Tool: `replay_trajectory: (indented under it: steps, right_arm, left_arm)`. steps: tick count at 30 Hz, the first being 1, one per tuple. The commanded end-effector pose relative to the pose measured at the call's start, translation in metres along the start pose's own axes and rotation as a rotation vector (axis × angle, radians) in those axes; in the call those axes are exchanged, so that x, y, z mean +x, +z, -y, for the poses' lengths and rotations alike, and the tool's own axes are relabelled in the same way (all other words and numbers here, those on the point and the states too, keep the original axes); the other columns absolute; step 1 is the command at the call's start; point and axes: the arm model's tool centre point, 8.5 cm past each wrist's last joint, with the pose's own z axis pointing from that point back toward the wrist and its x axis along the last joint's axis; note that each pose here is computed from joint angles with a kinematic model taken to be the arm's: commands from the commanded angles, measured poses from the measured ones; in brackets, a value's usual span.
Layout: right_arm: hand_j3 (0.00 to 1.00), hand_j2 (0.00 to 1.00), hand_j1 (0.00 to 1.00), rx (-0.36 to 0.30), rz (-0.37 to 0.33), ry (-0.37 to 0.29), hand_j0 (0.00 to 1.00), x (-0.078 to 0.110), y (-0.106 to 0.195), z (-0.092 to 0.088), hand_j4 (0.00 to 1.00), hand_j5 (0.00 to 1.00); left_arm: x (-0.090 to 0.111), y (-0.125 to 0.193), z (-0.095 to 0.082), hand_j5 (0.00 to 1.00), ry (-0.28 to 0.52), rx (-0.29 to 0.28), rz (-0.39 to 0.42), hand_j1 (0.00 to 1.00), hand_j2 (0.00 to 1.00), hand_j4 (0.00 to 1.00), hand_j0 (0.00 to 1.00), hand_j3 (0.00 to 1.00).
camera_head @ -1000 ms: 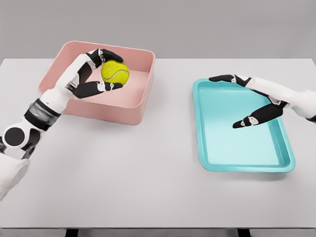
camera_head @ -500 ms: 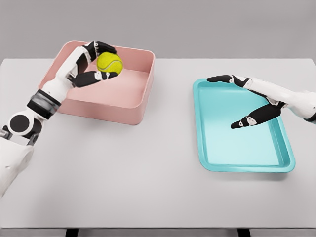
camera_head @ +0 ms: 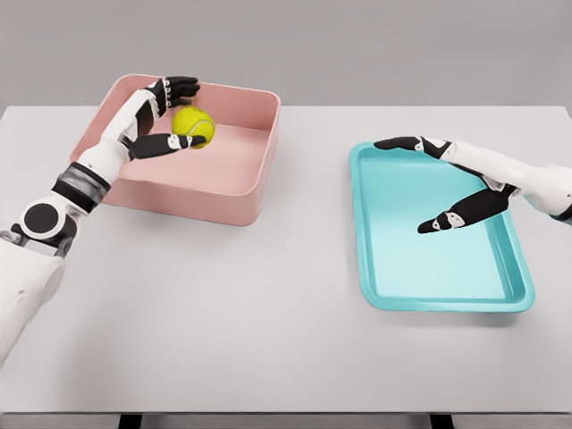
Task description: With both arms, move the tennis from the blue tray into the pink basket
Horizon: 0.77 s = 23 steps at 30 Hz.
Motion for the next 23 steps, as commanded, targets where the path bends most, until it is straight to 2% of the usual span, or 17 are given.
replay_trajectory:
  steps: [1,3,6,8,9,11,13,16,18,20,23]
  right_arm:
    - [1.00,1.00,1.00,-0.006,0.001,-0.007,1.00,0.000,0.000,0.001,1.00,1.00]
    - [1.00,1.00,1.00,-0.006,-0.001,-0.007,1.00,0.000,0.001,0.001,1.00,1.00]
    - [1.00,1.00,1.00,-0.005,0.001,-0.006,1.00,0.000,0.001,0.001,1.00,1.00]
    - [1.00,1.00,1.00,-0.005,0.001,-0.004,1.00,0.001,0.000,0.002,1.00,1.00]
    - [1.00,1.00,1.00,-0.007,0.000,-0.006,1.00,0.000,0.001,0.001,1.00,1.00]
    - [1.00,1.00,1.00,-0.006,-0.001,-0.009,1.00,-0.001,0.000,0.000,1.00,1.00]
    - [1.00,1.00,1.00,-0.005,-0.002,-0.012,1.00,-0.002,0.001,-0.001,1.00,1.00]
    - [1.00,1.00,1.00,-0.004,0.000,-0.011,1.00,-0.001,0.000,-0.001,1.00,1.00]
    - [1.00,1.00,1.00,-0.005,-0.002,-0.012,1.00,-0.002,0.001,-0.001,1.00,1.00]
    - [1.00,1.00,1.00,-0.005,-0.002,-0.012,1.00,-0.002,0.001,-0.001,1.00,1.00]
    - [1.00,1.00,1.00,-0.004,0.001,-0.013,1.00,-0.001,0.000,-0.002,1.00,1.00]
  left_arm:
    - [0.003,0.000,0.000,1.00,-0.002,-0.001,0.014,1.00,1.00,1.00,1.00,1.00]
    - [0.007,0.000,-0.001,1.00,-0.005,-0.005,0.024,1.00,1.00,1.00,1.00,1.00]
    - [0.031,-0.002,0.005,1.00,-0.017,-0.030,0.098,1.00,1.00,1.00,1.00,1.00]
    - [0.055,0.004,0.003,1.00,-0.058,-0.060,0.179,1.00,1.00,1.00,1.00,1.00]
    - [0.059,0.013,0.000,1.00,-0.083,-0.074,0.206,1.00,1.00,1.00,1.00,1.00]
    - [0.077,0.043,-0.001,1.00,-0.162,-0.156,0.309,1.00,1.00,1.00,1.00,1.00]
    - [0.082,0.067,-0.006,1.00,-0.221,-0.203,0.362,1.00,1.00,1.00,1.00,1.00]
    - [0.065,0.110,-0.034,1.00,-0.311,-0.253,0.204,1.00,1.00,1.00,1.00,1.00]
    - [0.062,0.125,-0.046,1.00,-0.350,-0.273,0.143,1.00,1.00,1.00,1.00,1.00]
    - [0.062,0.133,-0.057,1.00,-0.383,-0.281,0.108,1.00,1.00,1.00,1.00,1.00]
    - [0.062,0.136,-0.061,1.00,-0.398,-0.282,0.093,1.00,1.00,1.00,1.00,1.00]
